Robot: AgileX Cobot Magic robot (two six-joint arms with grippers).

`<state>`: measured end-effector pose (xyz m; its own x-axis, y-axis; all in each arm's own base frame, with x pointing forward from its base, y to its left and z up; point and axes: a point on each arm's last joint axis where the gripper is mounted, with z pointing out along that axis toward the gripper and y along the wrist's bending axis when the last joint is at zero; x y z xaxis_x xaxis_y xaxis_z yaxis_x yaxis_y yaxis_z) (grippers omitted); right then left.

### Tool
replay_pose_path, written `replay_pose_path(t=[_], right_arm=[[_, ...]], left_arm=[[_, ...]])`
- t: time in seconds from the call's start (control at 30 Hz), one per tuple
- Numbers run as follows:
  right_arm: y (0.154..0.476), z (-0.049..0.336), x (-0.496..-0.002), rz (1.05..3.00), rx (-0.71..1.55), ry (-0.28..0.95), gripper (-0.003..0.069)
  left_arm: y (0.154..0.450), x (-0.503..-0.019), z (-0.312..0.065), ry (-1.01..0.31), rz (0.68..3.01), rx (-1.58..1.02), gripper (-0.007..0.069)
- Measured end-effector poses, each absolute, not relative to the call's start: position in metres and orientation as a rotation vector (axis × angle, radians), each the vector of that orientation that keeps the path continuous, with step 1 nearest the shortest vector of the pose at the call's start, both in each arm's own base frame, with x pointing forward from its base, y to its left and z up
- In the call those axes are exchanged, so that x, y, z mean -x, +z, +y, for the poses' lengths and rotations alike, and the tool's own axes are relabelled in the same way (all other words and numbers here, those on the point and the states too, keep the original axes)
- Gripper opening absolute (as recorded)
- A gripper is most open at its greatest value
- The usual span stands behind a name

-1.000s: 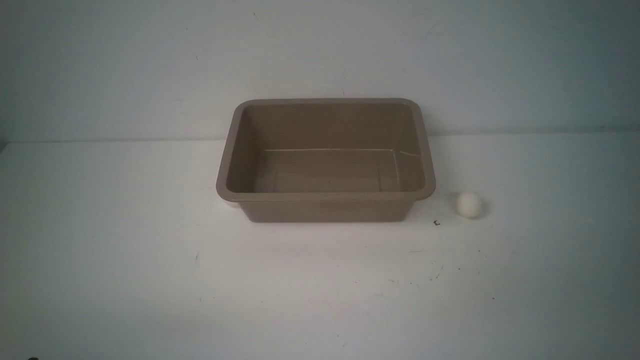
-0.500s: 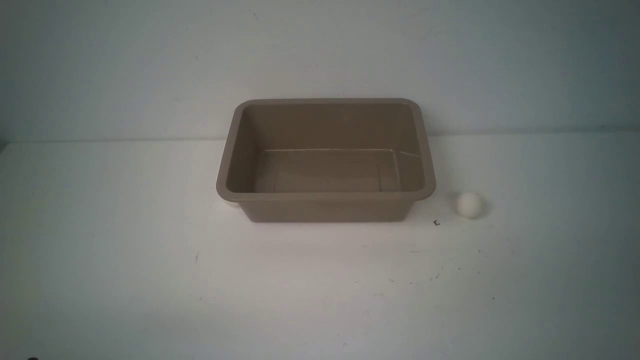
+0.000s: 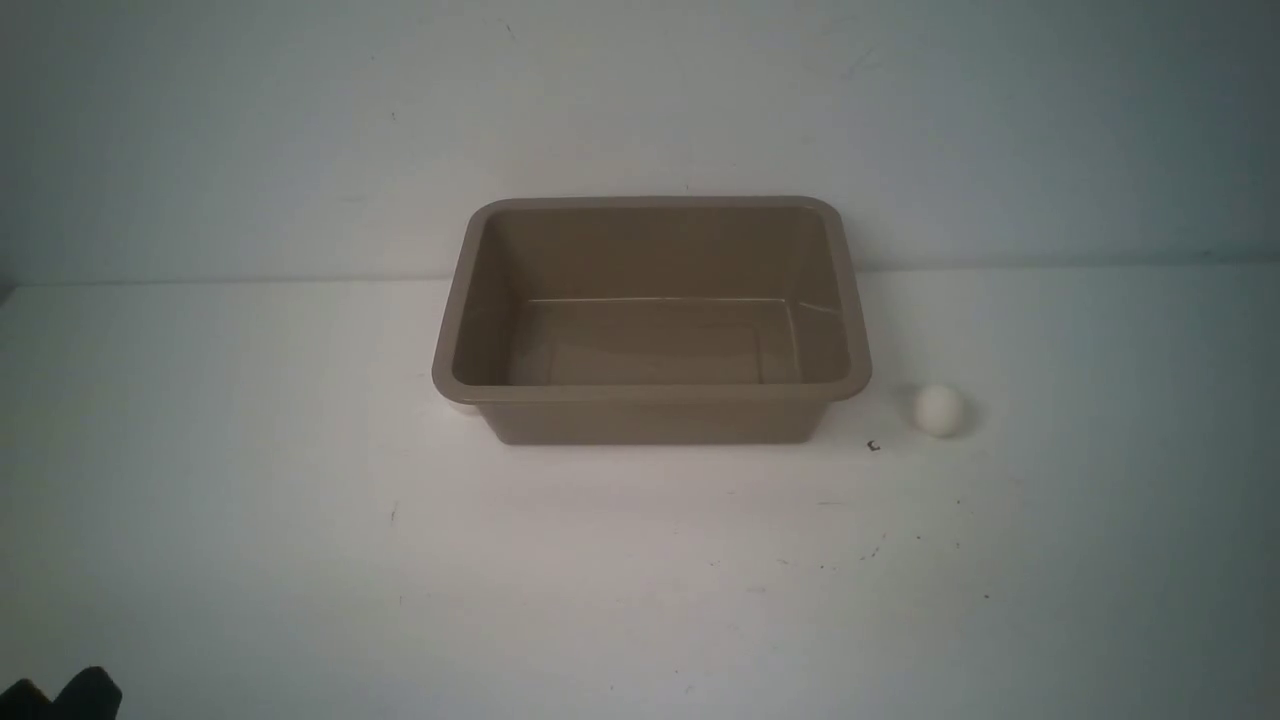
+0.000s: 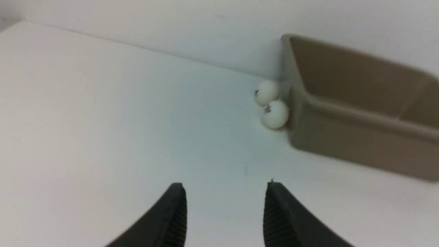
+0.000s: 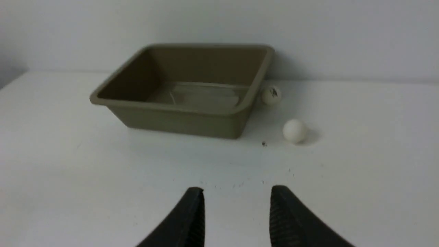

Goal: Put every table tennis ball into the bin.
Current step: Use the right arm to clamp the table tennis ball closest to it

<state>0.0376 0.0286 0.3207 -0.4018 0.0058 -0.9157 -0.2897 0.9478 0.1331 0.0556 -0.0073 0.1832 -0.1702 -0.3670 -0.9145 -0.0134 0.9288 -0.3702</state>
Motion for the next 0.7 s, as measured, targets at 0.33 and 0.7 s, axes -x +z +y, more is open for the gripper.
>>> replay_pose_path(t=[0.33,0.7], right_arm=[[0.329,0.03,-0.158,2.119,0.451,0.218,0.0243],[0.312,0.04,-0.293,2.372,0.484,0.422,0.0335]], left_arm=[[0.194,-0.057,-0.005,-0.474,1.567,0.463,0.0289],[0.193,-0.057,-0.006,-0.483,1.58,0.46,0.0289]])
